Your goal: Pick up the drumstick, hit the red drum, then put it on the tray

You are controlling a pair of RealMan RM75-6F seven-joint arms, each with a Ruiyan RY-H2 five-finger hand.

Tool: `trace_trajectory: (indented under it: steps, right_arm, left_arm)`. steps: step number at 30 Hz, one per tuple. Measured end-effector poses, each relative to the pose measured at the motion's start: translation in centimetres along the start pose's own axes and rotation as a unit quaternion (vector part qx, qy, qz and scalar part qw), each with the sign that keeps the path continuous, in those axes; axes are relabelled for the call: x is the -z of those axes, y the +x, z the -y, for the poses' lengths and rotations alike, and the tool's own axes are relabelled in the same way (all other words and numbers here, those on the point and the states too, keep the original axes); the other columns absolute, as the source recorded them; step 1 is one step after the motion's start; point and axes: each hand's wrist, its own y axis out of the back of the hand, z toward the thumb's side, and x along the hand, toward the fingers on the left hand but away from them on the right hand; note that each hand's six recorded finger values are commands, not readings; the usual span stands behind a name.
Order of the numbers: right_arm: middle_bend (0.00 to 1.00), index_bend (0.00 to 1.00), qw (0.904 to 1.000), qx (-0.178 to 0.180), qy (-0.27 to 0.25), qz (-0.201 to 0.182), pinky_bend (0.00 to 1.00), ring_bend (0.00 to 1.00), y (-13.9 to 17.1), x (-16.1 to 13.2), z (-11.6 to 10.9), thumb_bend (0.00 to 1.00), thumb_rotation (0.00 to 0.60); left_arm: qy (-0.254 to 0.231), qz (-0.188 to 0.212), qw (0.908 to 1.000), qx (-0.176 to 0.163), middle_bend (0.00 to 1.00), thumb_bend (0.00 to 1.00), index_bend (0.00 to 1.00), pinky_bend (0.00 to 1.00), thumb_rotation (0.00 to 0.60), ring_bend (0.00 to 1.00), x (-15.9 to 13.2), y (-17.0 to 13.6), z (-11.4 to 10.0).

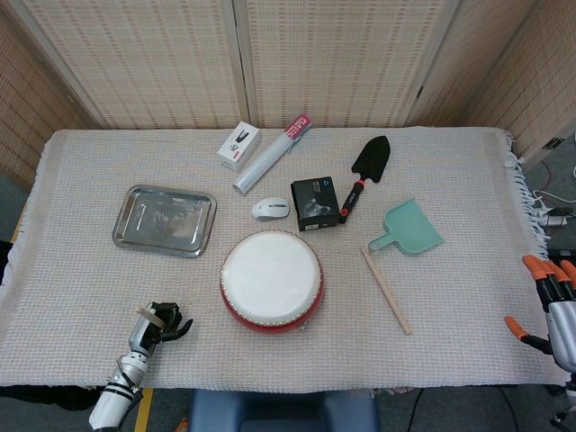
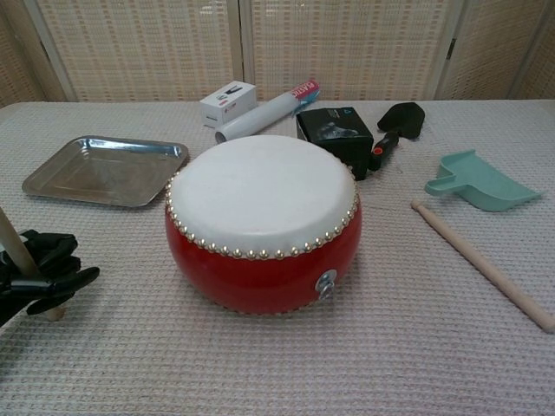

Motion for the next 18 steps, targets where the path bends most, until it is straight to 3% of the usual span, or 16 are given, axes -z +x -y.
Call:
trace_trajectory:
  steps: [9,18]
  right_arm:
    - [0.1,0.08,1.0,0.001,0.0,0.0,0.08,0.0,0.1,-0.1,0.0,0.2,0.6]
    - [0.1,0.08,1.0,0.002,0.0,-0.001,0.08,0.0,0.0,-0.1,-0.1,0.2,0.6]
  left_arm:
    - [0.024,0.003,0.9997,0.006,0.99,0.36,0.91,0.99,0.6,0.96,0.7,0.0,0.1]
    - [0.032,0.005,0.9995,0.006,1.0,0.47,0.94,1.0,0.6,0.98,1.3,0.0,0.1]
